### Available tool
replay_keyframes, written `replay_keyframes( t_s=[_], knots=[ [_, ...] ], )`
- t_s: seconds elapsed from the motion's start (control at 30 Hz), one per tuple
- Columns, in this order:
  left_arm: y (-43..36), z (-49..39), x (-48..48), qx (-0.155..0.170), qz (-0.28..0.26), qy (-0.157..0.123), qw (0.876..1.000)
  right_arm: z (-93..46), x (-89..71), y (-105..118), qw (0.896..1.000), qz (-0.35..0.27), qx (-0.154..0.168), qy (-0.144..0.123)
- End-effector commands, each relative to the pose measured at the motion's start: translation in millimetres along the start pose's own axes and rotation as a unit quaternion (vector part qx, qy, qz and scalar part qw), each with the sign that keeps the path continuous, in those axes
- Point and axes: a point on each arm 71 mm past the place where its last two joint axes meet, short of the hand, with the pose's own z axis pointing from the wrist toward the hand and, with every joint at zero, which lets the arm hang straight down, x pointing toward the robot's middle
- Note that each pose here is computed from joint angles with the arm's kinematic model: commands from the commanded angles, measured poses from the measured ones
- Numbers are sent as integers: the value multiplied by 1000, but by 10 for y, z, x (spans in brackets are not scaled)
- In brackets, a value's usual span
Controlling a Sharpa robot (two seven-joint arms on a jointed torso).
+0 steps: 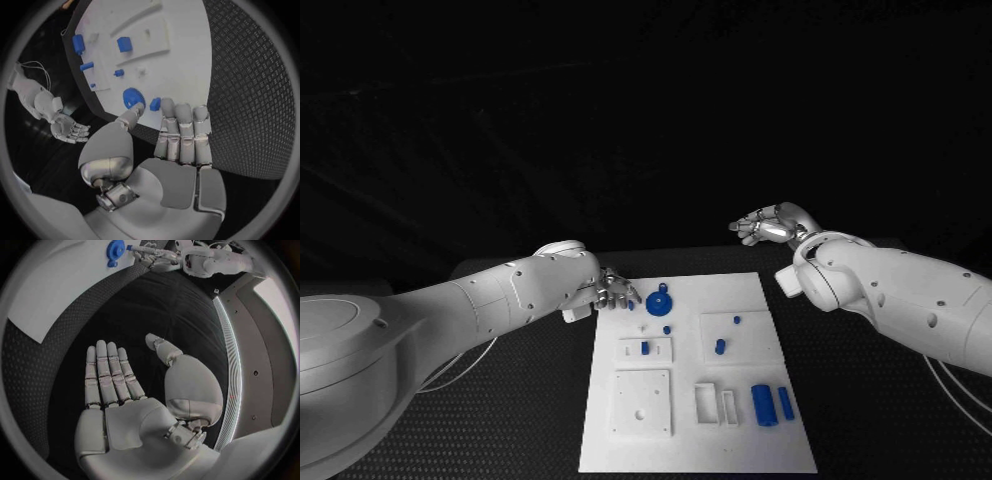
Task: Assemble the parts on the task board
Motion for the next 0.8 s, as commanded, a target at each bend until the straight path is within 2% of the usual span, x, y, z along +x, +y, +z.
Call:
replay_keyframes(
  t_s=[0.03, 0.5, 0.63, 0.8],
  knots=[
    [-36, 6, 32, 11, 1, 11, 1000, 1, 20, 14, 1000, 1, -5, 7],
    [-10, 14, 31, 9, -9, 19, 1000, 8, 30, 19, 1000, 1, -5, 7],
    [-31, 13, 36, 15, -11, 17, 1000, 11, 37, 22, 1000, 1, -5, 8],
    [-101, 15, 54, 33, -30, 20, 999, 17, 47, 27, 1000, 2, -5, 10]
  ],
)
